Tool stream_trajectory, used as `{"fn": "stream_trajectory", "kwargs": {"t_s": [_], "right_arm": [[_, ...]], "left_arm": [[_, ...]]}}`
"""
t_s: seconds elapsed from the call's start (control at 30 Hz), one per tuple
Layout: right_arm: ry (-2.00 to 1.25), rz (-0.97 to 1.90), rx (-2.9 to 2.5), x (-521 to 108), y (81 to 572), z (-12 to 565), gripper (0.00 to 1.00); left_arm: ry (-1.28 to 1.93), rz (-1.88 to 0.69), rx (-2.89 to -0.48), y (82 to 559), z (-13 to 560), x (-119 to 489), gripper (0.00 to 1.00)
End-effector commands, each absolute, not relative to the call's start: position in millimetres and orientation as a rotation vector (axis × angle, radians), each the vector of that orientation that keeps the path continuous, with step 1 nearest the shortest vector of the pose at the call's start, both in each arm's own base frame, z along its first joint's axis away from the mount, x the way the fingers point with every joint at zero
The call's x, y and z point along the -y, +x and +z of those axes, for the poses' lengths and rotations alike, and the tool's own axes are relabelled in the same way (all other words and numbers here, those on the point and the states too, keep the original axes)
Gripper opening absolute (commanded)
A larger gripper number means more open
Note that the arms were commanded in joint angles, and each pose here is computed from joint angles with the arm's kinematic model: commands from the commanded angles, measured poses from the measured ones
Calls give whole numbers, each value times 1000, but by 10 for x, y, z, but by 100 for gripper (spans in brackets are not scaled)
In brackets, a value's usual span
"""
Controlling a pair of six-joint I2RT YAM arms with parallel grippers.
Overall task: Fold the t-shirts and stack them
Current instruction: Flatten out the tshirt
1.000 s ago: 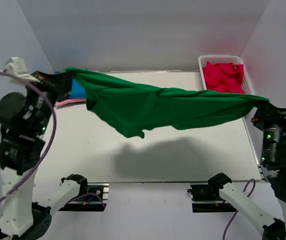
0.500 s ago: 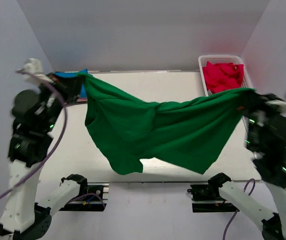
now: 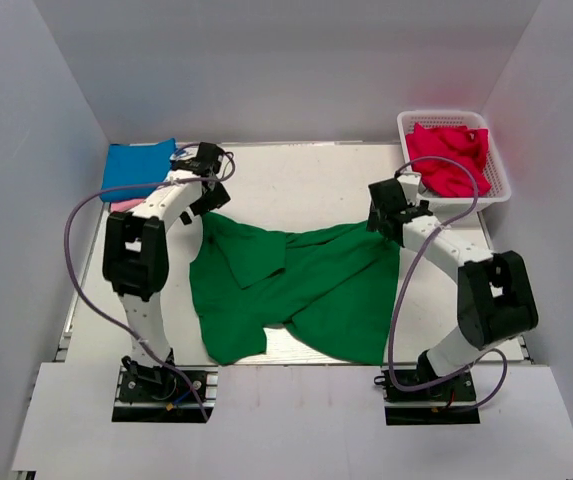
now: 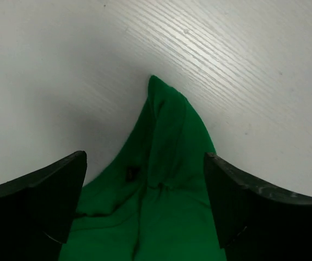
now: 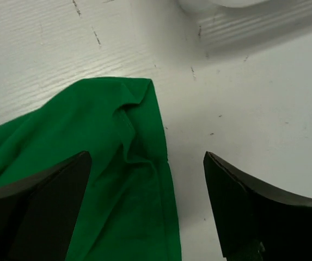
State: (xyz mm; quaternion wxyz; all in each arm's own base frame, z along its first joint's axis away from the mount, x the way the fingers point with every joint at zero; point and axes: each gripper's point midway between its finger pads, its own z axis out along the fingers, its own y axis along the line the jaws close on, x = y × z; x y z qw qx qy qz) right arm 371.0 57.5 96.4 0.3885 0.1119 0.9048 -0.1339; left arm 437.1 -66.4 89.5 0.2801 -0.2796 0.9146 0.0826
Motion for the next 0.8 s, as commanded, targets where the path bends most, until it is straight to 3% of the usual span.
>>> {"fn": "stream_trajectory", "kwargs": {"t_s": [0.0,0.17,0.47,0.6,0.7,0.77], "right_arm": [[329,-178,-2226,-753,3951,1346,90],[236,16,-2313,-1005,3725,1217,90],[167,394,-2386,-1338,3033,969,90],[160,550,-2396,-1503,2847,873,90],[146,641,-2436,-1593,2683,713,90],[136,683,-2437,-1637,2640,639,90]], "left_arm": [[-819,265,-2351,4335,1427,498,100],[-661,-4,-2395,4120,1475,842,100],[-378,-544,-2622,2986,907,1614,100],[-350,-564,-2710,2558,659,1722,100],[-361,-497,-2711,2535,537,1718,100],[-350,-488,-2705,2613,558,1769,91]]}}
